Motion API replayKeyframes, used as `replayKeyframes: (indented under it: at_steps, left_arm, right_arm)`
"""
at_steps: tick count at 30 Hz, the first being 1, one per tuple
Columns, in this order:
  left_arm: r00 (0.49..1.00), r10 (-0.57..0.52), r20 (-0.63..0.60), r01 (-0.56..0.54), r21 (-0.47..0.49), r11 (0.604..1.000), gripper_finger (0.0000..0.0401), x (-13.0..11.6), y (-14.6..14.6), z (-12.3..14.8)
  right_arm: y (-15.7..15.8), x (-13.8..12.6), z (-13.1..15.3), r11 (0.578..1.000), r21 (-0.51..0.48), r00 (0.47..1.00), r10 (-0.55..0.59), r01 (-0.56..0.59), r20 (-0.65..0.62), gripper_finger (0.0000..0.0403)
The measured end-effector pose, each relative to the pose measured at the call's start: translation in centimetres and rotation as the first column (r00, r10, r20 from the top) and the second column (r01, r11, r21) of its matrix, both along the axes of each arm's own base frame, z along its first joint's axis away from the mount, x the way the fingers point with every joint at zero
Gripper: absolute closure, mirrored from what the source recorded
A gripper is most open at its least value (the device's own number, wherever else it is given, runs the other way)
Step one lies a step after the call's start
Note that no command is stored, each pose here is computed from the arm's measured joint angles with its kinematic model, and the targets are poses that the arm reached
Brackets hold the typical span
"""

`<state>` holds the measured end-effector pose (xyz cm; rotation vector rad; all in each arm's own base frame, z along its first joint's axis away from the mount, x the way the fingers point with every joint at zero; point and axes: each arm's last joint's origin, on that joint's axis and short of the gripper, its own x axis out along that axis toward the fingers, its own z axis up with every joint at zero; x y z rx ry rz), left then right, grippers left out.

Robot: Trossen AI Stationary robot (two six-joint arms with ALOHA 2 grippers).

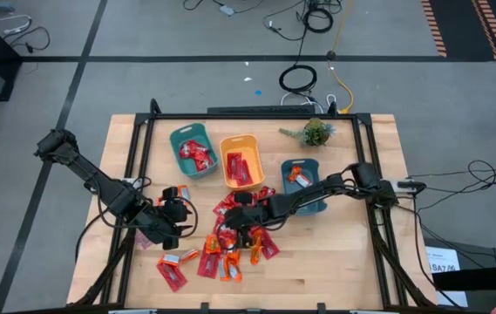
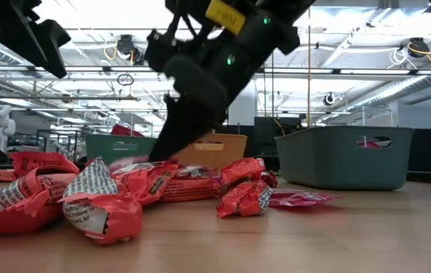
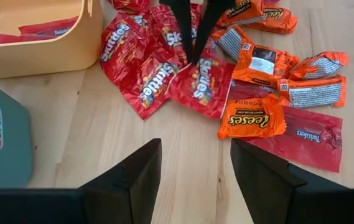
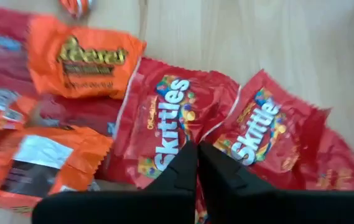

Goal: Sort candy
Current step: Put the red pack of candy into the light blue bin

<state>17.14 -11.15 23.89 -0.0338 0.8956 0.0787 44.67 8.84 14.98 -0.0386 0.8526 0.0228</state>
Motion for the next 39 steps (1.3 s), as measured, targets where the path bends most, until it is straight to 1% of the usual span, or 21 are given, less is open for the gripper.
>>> replayKeyframes:
  at_steps: [4, 7, 13, 15, 17, 20, 25, 28, 31, 34, 36, 39]
  left_arm:
    - [1.000, 0.000, 0.000, 0.000, 0.000, 1.000, 0.0197, 0.0, 0.0, 0.0]
    - [1.000, 0.000, 0.001, 0.000, 0.000, 1.000, 0.0197, 0.0, 0.0, 0.0]
    - [1.000, -0.001, 0.001, 0.001, 0.000, 1.000, 0.0197, 0.0, 0.0, 0.0]
    - [1.000, -0.001, 0.001, 0.001, 0.000, 1.000, 0.0197, 0.0, 0.0, 0.0]
    - [1.000, -0.001, 0.001, 0.001, 0.000, 1.000, 0.0197, 0.0, 0.0, 0.0]
    - [1.000, -0.003, 0.007, 0.003, -0.002, 1.000, 0.0197, 0.1, 0.0, 0.0]
    - [1.000, -0.004, 0.016, 0.004, 0.007, 1.000, 0.0197, 0.1, 0.0, 0.1]
    - [1.000, -0.012, 0.029, 0.011, 0.032, 0.999, 0.0197, 0.2, 0.0, 0.1]
    - [0.999, -0.002, 0.040, 0.000, 0.048, 0.999, 0.0197, 0.2, 0.0, 0.2]
    - [0.999, -0.002, 0.039, 0.000, 0.050, 0.999, 0.0197, 0.2, 0.0, 0.1]
    - [0.999, -0.004, 0.039, 0.002, 0.052, 0.999, 0.0197, 0.2, 0.0, 0.1]
    - [0.999, -0.014, 0.038, 0.012, 0.061, 0.998, 0.0197, 0.2, 0.0, 0.1]
  right_arm:
    - [-0.1, -0.5, 2.4, 1.000, 0.006, 0.999, 0.000, -0.001, 0.036, 0.0399]
    - [-0.3, -0.9, 4.8, 1.000, -0.006, 0.995, 0.003, -0.002, 0.096, 0.0401]
    - [-1.2, -1.8, 8.9, 0.987, -0.124, 0.973, -0.071, 0.100, 0.220, 0.0402]
    - [-1.9, -1.9, 10.0, 0.982, -0.135, 0.959, -0.094, 0.134, 0.267, 0.0402]
    - [-2.9, -1.7, 10.6, 0.979, -0.117, 0.944, -0.127, 0.170, 0.306, 0.0402]
    - [-5.1, -1.2, 11.0, 0.968, -0.073, 0.914, -0.201, 0.241, 0.352, 0.0403]
    - [-9.4, -0.5, 11.7, 0.942, -0.034, 0.854, -0.287, 0.335, 0.435, 0.0403]
    - [-11.7, -0.3, 12.2, 0.944, 0.016, 0.821, -0.294, 0.328, 0.490, 0.0403]
    - [-13.3, 0.1, 12.2, 0.940, 0.043, 0.789, -0.307, 0.338, 0.533, 0.0403]
    - [-14.4, 0.8, 11.2, 0.937, 0.042, 0.771, -0.311, 0.348, 0.555, 0.0403]
    - [-15.0, 1.3, 10.4, 0.943, 0.054, 0.764, -0.299, 0.329, 0.572, 0.0403]
    - [-16.0, 2.8, 9.4, 0.940, 0.054, 0.762, -0.305, 0.336, 0.571, 0.0403]
